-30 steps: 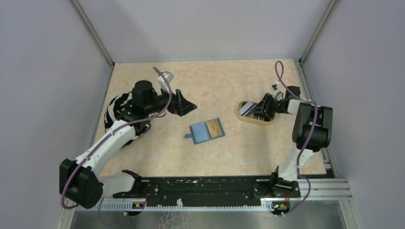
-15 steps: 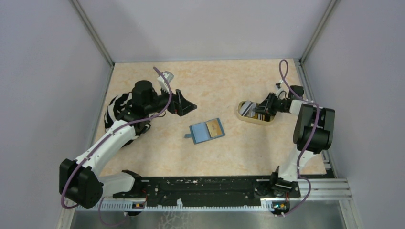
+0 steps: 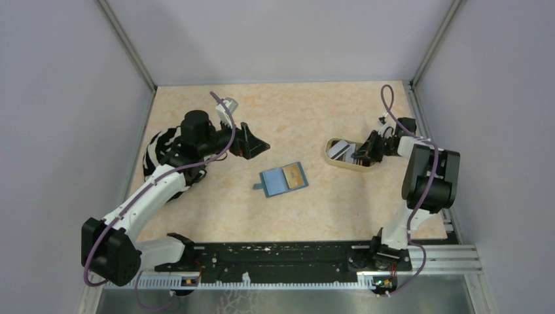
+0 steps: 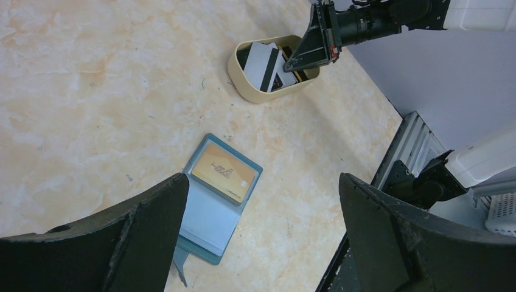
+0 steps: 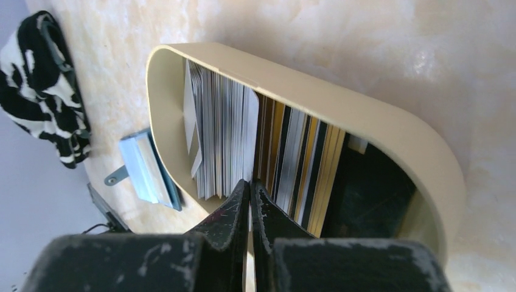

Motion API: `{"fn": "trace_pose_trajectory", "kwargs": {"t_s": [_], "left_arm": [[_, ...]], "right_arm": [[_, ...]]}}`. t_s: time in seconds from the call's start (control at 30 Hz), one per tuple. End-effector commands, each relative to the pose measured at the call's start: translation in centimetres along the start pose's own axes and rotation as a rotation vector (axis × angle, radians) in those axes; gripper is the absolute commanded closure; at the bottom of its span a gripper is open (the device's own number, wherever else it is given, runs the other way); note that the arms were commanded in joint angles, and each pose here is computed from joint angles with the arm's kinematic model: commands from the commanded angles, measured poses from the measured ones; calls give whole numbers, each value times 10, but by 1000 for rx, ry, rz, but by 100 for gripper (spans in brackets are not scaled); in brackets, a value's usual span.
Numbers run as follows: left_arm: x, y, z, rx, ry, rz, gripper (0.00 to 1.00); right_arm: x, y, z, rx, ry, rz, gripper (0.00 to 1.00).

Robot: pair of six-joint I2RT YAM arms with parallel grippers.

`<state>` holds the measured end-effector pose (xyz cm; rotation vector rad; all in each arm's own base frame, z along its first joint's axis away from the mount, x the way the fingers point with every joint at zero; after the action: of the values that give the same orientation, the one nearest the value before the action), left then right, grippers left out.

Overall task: Put the credit cards into the card holder
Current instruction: Pick up the credit card from the storage box.

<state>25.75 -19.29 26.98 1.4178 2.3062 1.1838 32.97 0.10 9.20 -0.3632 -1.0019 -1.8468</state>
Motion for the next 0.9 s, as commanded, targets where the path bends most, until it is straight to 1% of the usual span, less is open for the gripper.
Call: {"fn": "trace_pose_trajectory", "kwargs": {"t_s": [0.0,0.17,0.33,0.53,0.7,0.87], "left_arm": [[1,2,0,-17,-8,-20,1],[1,1,0,-14,-8,-17,1],[1,2,0,-17,-8,-19,1],[0,1,1,-16,-8,-17,1],[0,1,-1,-14,-30,-13,1],[-3,-3,-8,-3,-125,12,1]], "right_arm": [[33,35,16,172,-119,-91,100],[54,42,18,202,-177,-132,100],[68,45,17,198,-166,-160,100],[72,45,21,203,-144,-167,100],[77,46,27,180,-72,-201,100],[77,46,47,113,112,-243,100]]}}
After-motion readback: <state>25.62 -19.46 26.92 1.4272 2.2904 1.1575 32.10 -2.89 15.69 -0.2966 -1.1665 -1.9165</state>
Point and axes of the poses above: each gripper's point midway between its finger pads, its own x axis back along the fingers, its own z axis along the line the jaws close on, y = z × x, the point moved 7 cm from there along x, back along the fingers, and after that the axes turned 14 degrees about x, right-handed, at the moved point
